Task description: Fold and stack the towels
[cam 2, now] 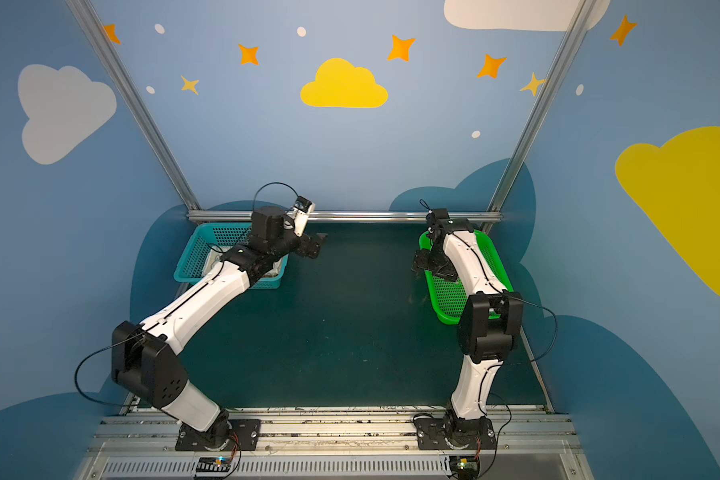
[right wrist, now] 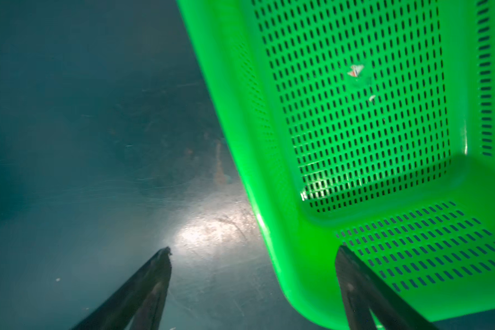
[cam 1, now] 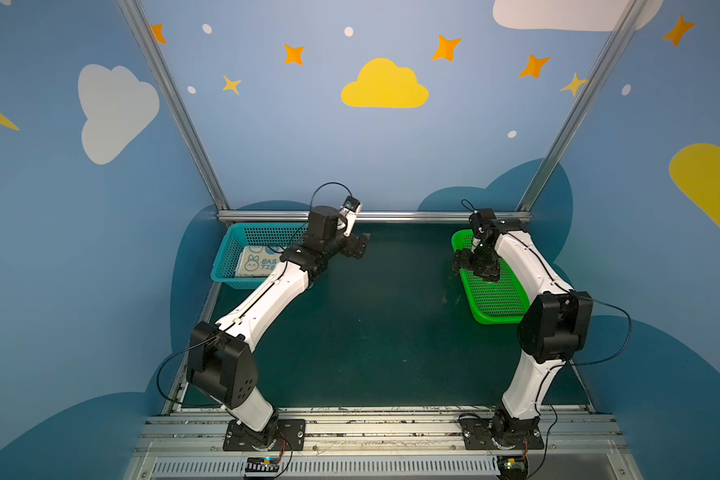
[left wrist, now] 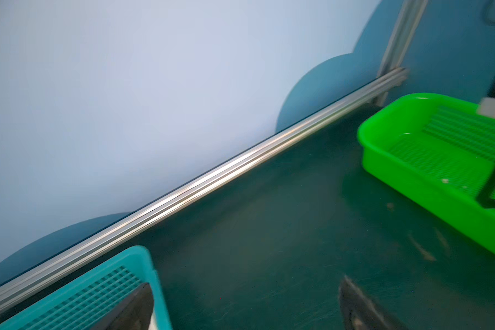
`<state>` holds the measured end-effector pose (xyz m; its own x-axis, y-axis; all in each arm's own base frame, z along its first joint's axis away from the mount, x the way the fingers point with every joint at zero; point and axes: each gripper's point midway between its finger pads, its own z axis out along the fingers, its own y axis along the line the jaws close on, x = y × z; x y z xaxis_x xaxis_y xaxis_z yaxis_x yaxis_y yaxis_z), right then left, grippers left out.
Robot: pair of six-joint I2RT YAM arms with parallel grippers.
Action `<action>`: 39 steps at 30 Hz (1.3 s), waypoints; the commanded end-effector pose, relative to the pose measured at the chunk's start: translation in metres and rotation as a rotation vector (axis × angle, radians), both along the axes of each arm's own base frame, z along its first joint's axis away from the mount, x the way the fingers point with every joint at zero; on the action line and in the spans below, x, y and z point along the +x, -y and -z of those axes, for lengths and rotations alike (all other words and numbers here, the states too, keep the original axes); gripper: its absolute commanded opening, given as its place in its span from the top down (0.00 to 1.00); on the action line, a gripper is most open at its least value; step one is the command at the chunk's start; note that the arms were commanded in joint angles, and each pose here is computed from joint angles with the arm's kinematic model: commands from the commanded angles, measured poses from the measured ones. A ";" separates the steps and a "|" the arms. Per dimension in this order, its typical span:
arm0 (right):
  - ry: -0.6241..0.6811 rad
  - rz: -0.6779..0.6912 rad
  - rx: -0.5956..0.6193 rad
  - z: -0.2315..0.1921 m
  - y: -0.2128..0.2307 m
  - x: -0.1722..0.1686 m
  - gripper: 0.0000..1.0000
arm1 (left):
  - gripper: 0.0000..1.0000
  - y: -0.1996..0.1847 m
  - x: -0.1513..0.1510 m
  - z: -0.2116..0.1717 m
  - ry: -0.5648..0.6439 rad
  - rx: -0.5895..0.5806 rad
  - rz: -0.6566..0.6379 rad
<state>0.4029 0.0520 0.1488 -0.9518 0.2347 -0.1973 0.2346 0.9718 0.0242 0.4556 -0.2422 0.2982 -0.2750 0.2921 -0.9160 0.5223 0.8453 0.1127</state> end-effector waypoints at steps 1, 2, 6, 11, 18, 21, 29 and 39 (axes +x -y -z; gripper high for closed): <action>-0.075 0.009 -0.020 0.019 0.005 -0.001 0.16 | 0.00 0.053 -0.016 0.010 -0.002 -0.050 0.105; -0.093 0.014 -0.041 0.025 0.009 -0.001 0.18 | 0.00 0.068 -0.023 0.014 -0.006 -0.045 0.139; -0.152 0.013 -0.064 0.048 0.011 -0.004 0.31 | 0.00 0.113 -0.049 0.039 -0.039 -0.018 0.219; -0.165 -0.021 -0.033 0.064 -0.003 -0.004 0.59 | 0.00 0.127 -0.057 0.061 -0.046 0.063 0.226; -0.149 -0.115 -0.017 0.060 -0.050 0.004 0.95 | 0.00 0.101 -0.051 0.049 0.007 0.137 0.131; -0.139 -0.158 -0.002 0.055 -0.087 0.008 1.00 | 0.00 0.090 -0.056 0.047 0.007 0.135 0.114; -0.108 -0.302 0.073 0.040 -0.200 0.012 1.00 | 0.00 0.037 -0.067 0.046 -0.018 0.111 -0.005; -0.028 -0.304 0.384 0.036 -0.308 0.019 1.00 | 0.00 -0.017 -0.080 0.048 -0.041 0.084 -0.093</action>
